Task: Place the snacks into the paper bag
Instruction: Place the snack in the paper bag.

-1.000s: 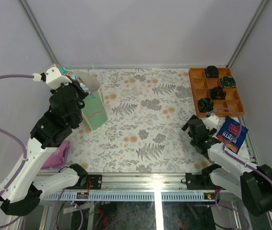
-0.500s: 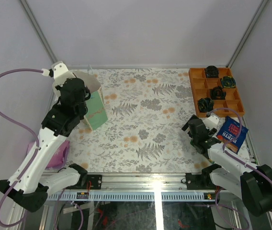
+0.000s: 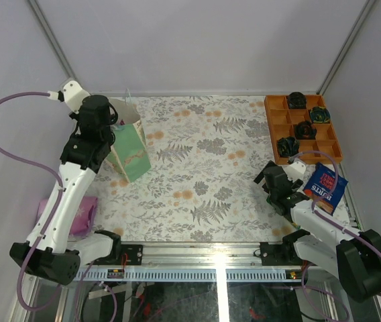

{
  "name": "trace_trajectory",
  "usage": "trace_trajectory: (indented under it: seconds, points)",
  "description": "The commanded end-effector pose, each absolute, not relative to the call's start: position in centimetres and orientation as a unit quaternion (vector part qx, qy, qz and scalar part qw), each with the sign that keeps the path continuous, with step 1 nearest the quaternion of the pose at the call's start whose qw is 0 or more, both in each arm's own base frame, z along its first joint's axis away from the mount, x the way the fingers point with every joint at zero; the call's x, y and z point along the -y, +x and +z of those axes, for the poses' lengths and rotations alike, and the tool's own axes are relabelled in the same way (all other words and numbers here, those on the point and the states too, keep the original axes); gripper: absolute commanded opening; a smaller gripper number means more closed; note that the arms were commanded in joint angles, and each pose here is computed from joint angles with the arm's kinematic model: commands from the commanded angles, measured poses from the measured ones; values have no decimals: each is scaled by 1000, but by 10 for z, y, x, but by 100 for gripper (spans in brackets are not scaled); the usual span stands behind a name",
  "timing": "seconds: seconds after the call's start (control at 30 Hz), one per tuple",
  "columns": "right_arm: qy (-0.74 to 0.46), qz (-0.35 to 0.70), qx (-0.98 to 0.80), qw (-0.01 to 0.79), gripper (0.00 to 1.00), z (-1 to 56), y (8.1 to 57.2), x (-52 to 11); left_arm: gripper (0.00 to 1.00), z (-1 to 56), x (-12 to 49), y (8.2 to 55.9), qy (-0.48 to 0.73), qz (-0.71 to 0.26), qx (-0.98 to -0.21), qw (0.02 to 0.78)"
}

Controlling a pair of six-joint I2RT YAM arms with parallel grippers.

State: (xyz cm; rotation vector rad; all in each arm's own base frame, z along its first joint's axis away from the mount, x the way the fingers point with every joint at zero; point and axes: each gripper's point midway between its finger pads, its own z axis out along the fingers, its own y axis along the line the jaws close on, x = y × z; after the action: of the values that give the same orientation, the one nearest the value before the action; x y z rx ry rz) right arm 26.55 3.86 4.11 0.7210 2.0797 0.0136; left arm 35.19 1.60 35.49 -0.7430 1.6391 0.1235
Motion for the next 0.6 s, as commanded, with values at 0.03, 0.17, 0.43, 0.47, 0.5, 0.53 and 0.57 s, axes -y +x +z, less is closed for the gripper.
trace_trajectory:
  seconds: [0.03, 0.17, 0.43, 0.47, 0.5, 0.53, 0.57]
  points:
    - [295, 24, -828, 476, 99, 61, 283, -45, 0, 414, -21, 354, -354, 10, -651, 671]
    - [295, 24, -829, 475, 99, 60, 283, -46, 0, 425, -23, 351, -358, 4, -638, 681]
    - [294, 23, -830, 474, 99, 59, 283, -46, 0, 389, -14, 363, -349, 5, -672, 653]
    - [294, 24, -829, 474, 99, 60, 283, -46, 0, 379, -11, 365, -350, 2, -677, 647]
    - [294, 25, -829, 475, 99, 60, 283, -46, 0, 370, -10, 365, -351, -2, -680, 643]
    - [295, 24, -829, 475, 99, 60, 283, -46, 0, 361, -8, 365, -351, -6, -685, 638]
    - [294, 24, -829, 475, 99, 60, 283, -46, 0, 352, -7, 365, -353, -8, -689, 632]
